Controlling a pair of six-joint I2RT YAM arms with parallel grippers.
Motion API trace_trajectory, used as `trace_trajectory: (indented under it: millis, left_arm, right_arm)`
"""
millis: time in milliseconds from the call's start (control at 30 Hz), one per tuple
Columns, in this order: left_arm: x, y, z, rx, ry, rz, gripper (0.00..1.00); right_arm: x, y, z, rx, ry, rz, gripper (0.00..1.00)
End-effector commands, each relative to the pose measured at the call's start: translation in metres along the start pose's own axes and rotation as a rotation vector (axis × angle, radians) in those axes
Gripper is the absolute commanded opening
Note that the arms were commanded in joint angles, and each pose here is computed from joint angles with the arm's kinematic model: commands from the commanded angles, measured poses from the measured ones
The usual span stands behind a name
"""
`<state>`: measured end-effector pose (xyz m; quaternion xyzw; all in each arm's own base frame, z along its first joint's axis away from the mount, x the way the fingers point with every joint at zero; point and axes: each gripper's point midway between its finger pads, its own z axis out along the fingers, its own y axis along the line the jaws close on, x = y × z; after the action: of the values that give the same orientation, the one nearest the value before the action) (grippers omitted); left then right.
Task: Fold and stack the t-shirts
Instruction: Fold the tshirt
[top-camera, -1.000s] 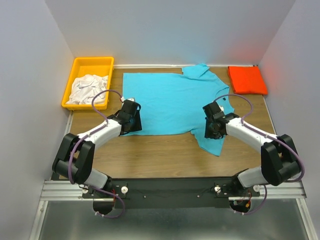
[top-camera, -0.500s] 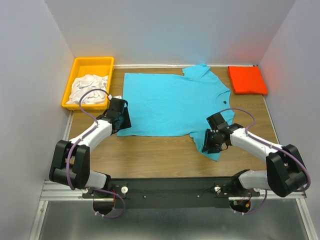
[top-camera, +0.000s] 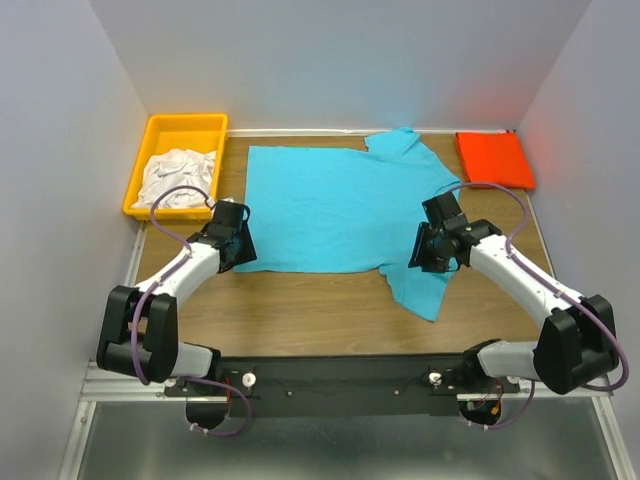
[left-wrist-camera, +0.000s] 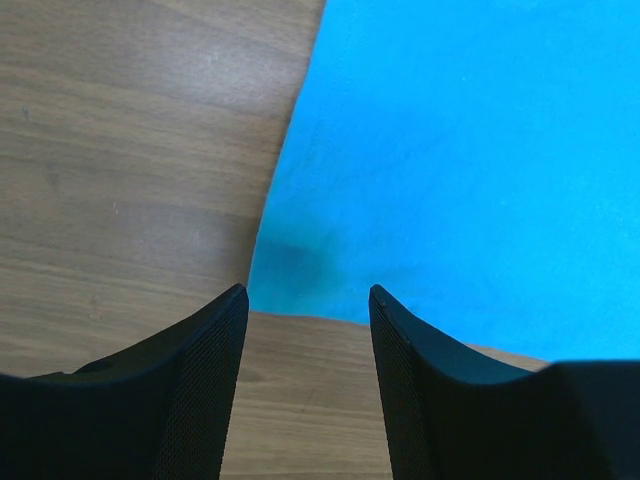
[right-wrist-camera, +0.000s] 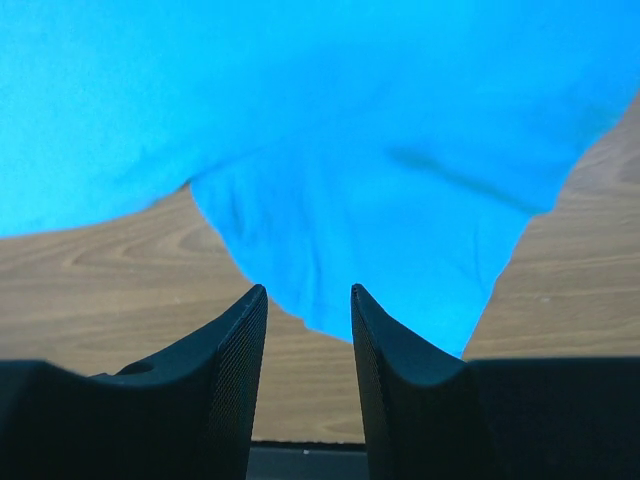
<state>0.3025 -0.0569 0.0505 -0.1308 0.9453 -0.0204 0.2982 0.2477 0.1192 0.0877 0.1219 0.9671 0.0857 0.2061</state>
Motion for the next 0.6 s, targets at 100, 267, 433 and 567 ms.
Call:
trace_trajectory:
  millis: [100, 267, 433, 567]
  left_arm:
    - [0.011, 0.016, -0.004, -0.095, 0.048, -0.063, 0.59]
    - [0.010, 0.019, 0.002, -0.131, 0.071, -0.055, 0.59]
    - [0.016, 0.026, 0.008, -0.172, 0.087, -0.063, 0.59]
    - [0.020, 0.025, 0.015, -0.171, 0.091, -0.072, 0.58]
  right_arm:
    - [-0.032, -0.024, 0.002, 0.131, -0.083, -0.035, 0.47]
    - [-0.037, -0.027, 0.007, 0.132, -0.105, -0.042, 0.47]
    - [-0.032, -0.029, 0.009, 0.111, -0.103, -0.048, 0.47]
    - [-0.026, -0.028, 0.010, 0.080, -0.095, -0.050, 0.47]
